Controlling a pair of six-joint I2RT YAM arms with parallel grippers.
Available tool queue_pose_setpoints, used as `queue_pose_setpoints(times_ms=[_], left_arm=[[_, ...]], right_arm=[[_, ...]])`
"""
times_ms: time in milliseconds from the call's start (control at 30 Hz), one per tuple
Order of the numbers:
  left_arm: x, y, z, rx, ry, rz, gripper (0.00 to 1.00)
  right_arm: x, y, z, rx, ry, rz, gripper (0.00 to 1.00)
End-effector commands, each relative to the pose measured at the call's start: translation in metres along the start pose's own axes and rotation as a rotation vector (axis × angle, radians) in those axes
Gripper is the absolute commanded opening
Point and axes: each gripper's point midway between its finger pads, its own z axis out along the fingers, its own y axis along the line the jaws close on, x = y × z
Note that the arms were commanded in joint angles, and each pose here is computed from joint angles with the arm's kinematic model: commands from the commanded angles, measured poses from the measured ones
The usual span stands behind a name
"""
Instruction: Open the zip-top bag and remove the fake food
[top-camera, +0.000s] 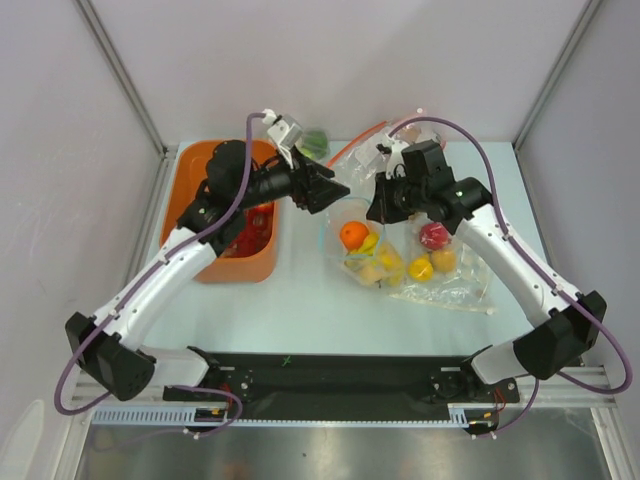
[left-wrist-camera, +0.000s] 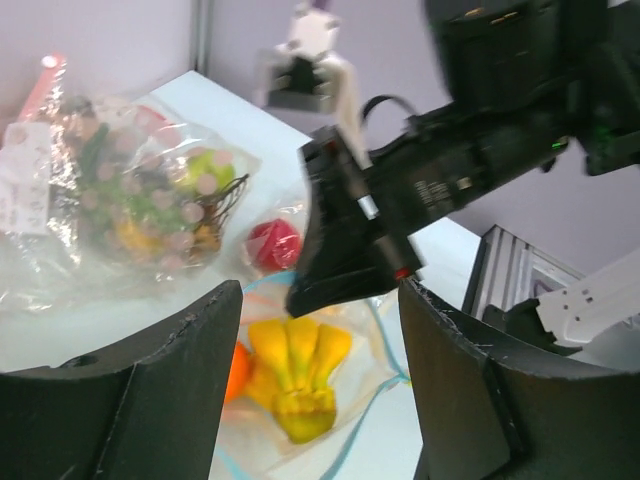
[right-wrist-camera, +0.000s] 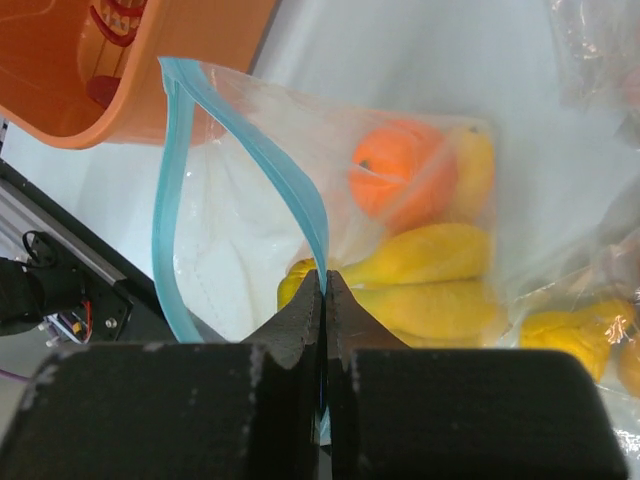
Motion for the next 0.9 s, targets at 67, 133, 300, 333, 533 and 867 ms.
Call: queue_pose_setpoints(times_ms=[67,133,300,333,533,867], left_arm=[[0.037,-0.012,0.017,-0.029,0.142,-0.031,0.67],[0.059,-0.009,0.022,-0.054,0.207,-0.001,0.67],[0.115,-0.001,0.023,-0.086,0.353,-0.007,0.67],[0.121,0.0,0.022,-0.09,0.363,-0.013,0.67],[0.156,0.007,0.025,-0.078,0.405,-0.003,0.68],[0.203,-0.002,0.027,0.038,0.444,0.045,0.77]], right_arm=[[0.0,0.002,0.006,0.013,-0.032,0.033,0.0],[0.003,0.0,0.01,0.017,-0.03,0.041,0.0],[0.002,0.005,0.008,-0.008,-0.05,0.06,0.0],[0.004,0.005,0.008,-0.012,-0.048,0.065,0.0],[0.009,0.013,0.004,-0.055,-0.058,0.085,0.0],[0.005,0.01,-0.008,-0.119,-0.103,0.157,0.0]])
